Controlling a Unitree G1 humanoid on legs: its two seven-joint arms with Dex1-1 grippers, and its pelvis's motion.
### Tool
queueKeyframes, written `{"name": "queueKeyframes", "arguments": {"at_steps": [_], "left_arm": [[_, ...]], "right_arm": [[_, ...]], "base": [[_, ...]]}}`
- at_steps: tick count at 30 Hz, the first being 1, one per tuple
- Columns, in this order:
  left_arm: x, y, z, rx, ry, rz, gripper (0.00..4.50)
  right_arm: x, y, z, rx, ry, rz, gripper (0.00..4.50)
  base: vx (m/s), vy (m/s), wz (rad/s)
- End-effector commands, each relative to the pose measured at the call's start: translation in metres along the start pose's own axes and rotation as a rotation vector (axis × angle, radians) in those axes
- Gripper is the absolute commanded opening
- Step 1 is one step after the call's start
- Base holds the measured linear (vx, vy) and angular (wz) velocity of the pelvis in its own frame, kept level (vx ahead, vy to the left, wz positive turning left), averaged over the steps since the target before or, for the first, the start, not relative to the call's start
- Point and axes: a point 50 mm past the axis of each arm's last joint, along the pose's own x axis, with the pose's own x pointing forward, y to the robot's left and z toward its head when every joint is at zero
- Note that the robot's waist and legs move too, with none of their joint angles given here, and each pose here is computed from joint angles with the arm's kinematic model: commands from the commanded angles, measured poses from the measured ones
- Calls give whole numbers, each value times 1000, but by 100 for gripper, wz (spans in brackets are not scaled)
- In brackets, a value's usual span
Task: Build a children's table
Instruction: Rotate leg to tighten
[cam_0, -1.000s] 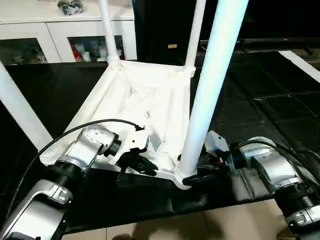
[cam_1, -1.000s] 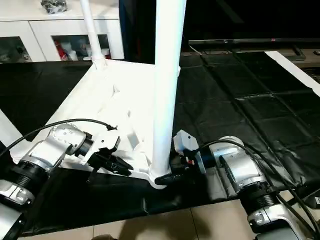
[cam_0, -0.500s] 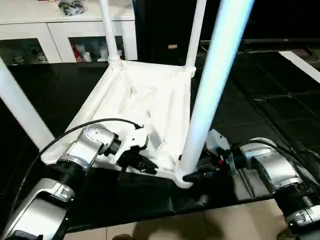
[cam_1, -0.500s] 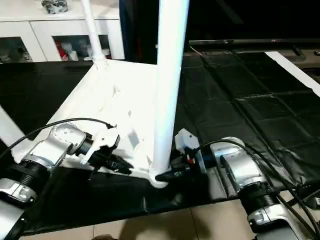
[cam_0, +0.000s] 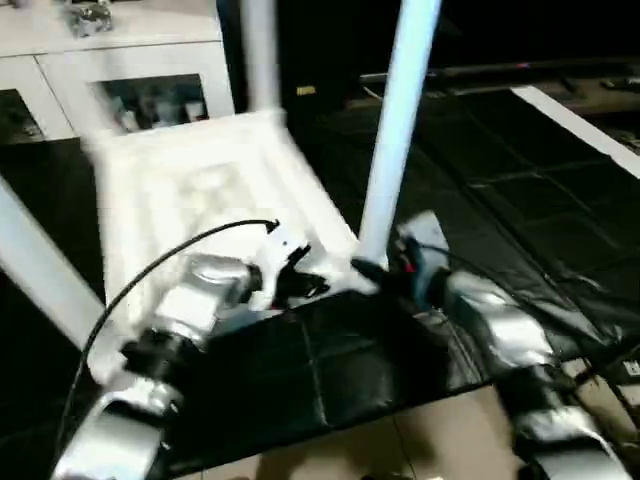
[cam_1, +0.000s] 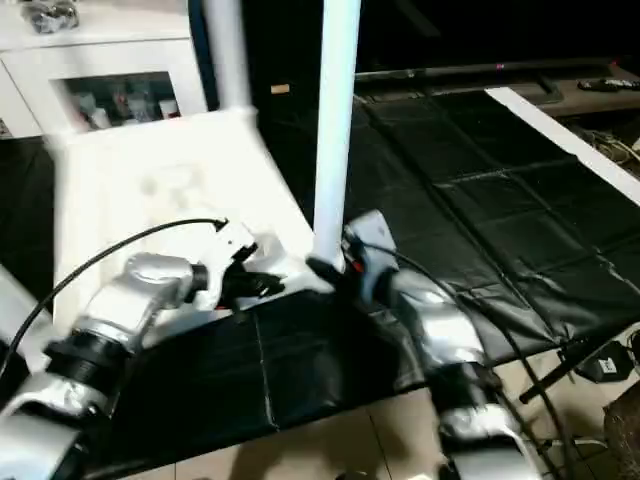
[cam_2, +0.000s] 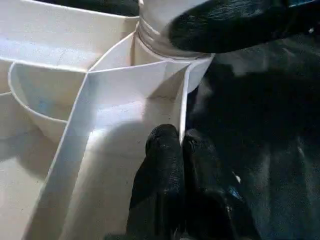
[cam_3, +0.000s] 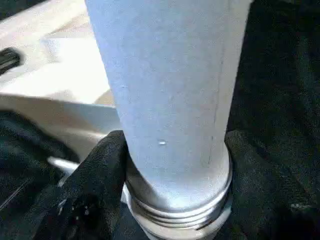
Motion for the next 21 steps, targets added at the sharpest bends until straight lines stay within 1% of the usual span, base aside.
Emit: {"name": "queueKeyframes", "arguments": {"at_steps": [1,2,3,4,6,8,10,11,12,13,14,15,16,18,19,21], "left_arm": [[16,-22,36,67,-130,-71,0],[19,-24,37,63,-129,-64,0],[19,-24,37,65,-127,-57,0],[19,-23,36,69,-122,-52,0],[18,-22,36,72,-115,-45,0],[15,-21,35,74,-104,-37,0],[11,-19,33,88,-91,-36,0],[6,-16,31,108,-80,-45,0],[6,-16,31,109,-79,-46,0],[3,-14,30,123,-72,-54,0],[-2,-10,28,146,-54,-74,0],[-5,-9,27,158,-45,-83,0],[-7,-7,27,174,-38,-93,0],[-13,-4,25,195,-19,-114,0],[-13,-4,25,195,-19,-114,0],[-21,-1,23,235,10,-180,0]], "right_arm": [[27,47,1,-12,11,199,264],[27,48,2,-19,5,205,264],[26,49,2,-15,1,213,298],[25,49,3,-12,-5,219,298],[24,48,3,-6,-11,217,336],[22,45,2,-5,-12,208,344],[19,43,1,-8,-17,209,369],[13,40,2,-14,-33,228,369],[13,39,2,-14,-34,229,380],[9,37,2,-15,-44,244,387],[1,33,3,-25,-56,260,391],[-2,30,3,-33,-61,264,414],[-5,28,4,-38,-64,275,426],[-13,24,4,-52,-64,308,433],[-13,24,4,-52,-64,308,438],[-29,15,5,-90,-46,378,445]], "base": [[0,0,0],[0,0,0],[0,0,0],[0,0,0],[0,0,0],[0,0,0],[0,0,0],[0,0,0],[0,0,0],[0,0,0],[0,0,0],[0,0,0],[0,0,0],[0,0,0],[0,0,0],[0,0,0]]}}
